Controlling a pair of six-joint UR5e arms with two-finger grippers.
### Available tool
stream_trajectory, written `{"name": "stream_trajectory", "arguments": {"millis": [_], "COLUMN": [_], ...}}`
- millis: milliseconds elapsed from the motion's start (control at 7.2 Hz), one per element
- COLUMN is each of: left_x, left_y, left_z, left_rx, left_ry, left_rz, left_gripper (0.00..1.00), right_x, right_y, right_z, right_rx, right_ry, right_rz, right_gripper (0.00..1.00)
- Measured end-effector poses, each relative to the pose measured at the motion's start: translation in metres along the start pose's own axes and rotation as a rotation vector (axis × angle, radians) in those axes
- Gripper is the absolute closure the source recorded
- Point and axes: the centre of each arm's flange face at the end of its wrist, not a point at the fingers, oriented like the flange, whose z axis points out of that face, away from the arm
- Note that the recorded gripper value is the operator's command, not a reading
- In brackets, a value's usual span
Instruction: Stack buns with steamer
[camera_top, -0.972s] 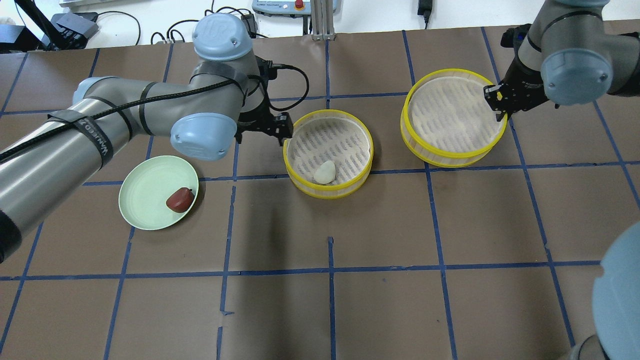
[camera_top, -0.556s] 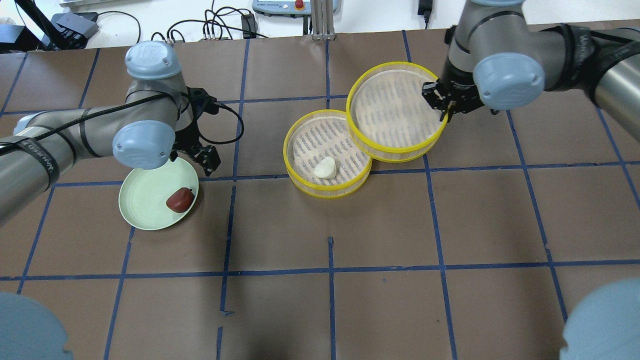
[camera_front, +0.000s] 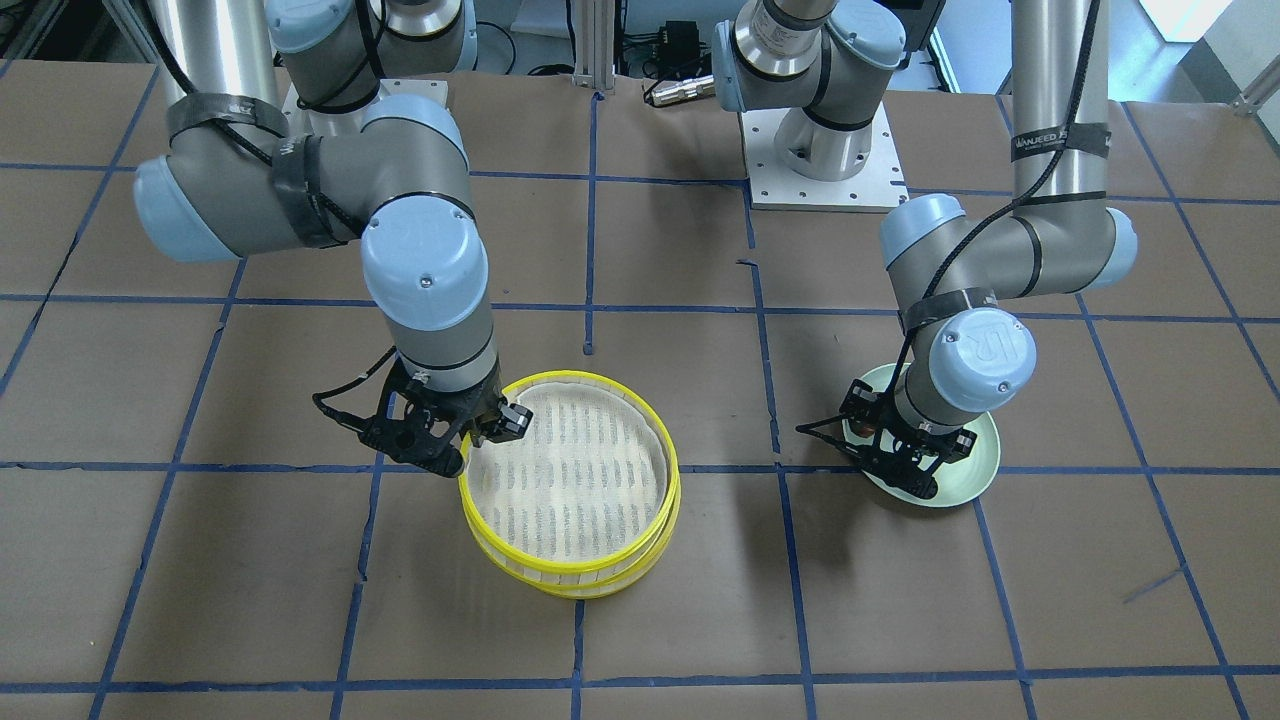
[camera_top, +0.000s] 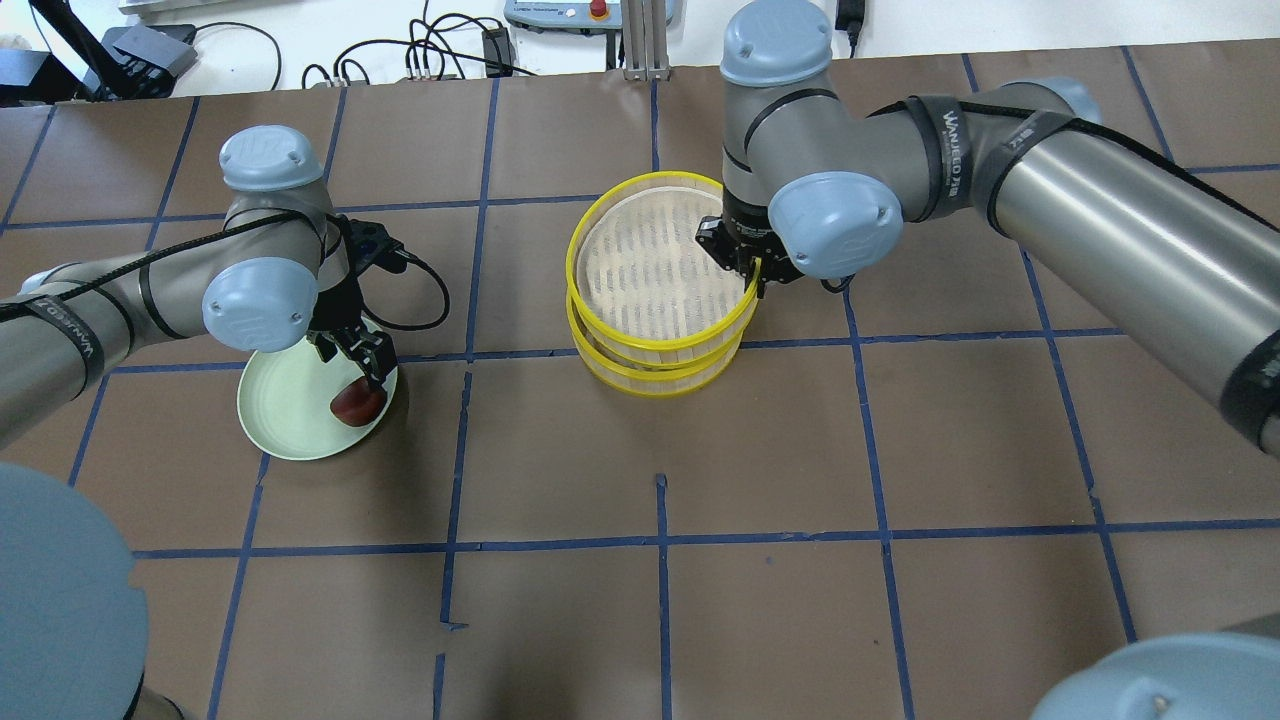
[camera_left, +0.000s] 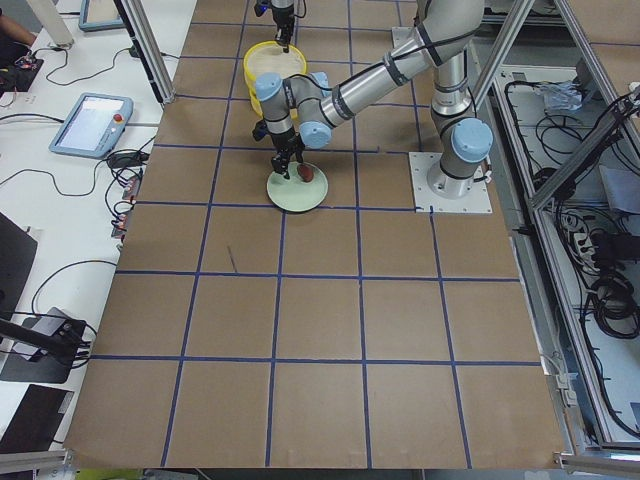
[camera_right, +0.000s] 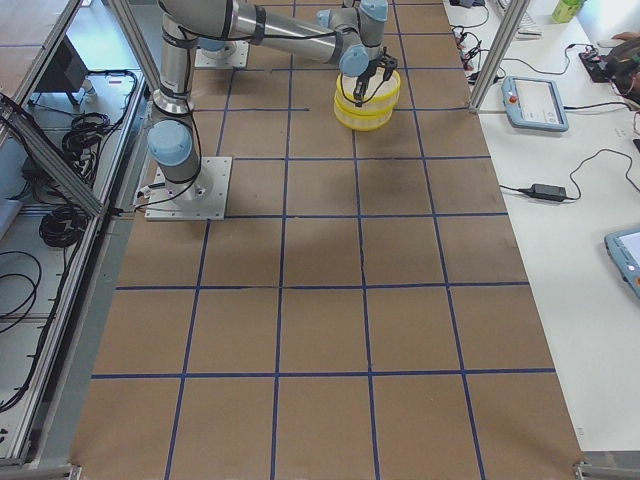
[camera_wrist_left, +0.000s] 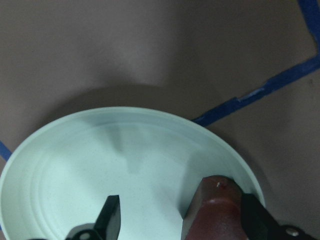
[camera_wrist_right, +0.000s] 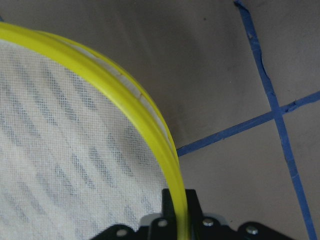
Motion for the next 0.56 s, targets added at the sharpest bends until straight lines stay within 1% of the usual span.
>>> {"name": "stream_trajectory", "arguments": {"millis": [278, 417, 556], "left_x": [0.0032, 0.0040, 0.0038], "left_y": [0.0026, 0.0036, 0.0040], "left_z": [0.0105, 0.0122, 0.0108], "left_rx": [-0.015, -0.020, -0.023], "left_ry": [0.019, 0.023, 0.023], "left_rz": [0.002, 0.003, 0.004], "left_gripper": [0.86, 0.90, 0.90], "right_x": [-0.0059, -0.0067, -0.0080], "right_y": [0.0018, 0.0018, 0.0021], "right_z": [0.0064, 0.0083, 0.0100], "right_rx": [-0.005, -0.008, -0.018], "right_ry": [0.001, -0.001, -0.010], "right_rz": [-0.005, -0.007, -0.006], "right_gripper": [0.92, 0.92, 0.92]}}
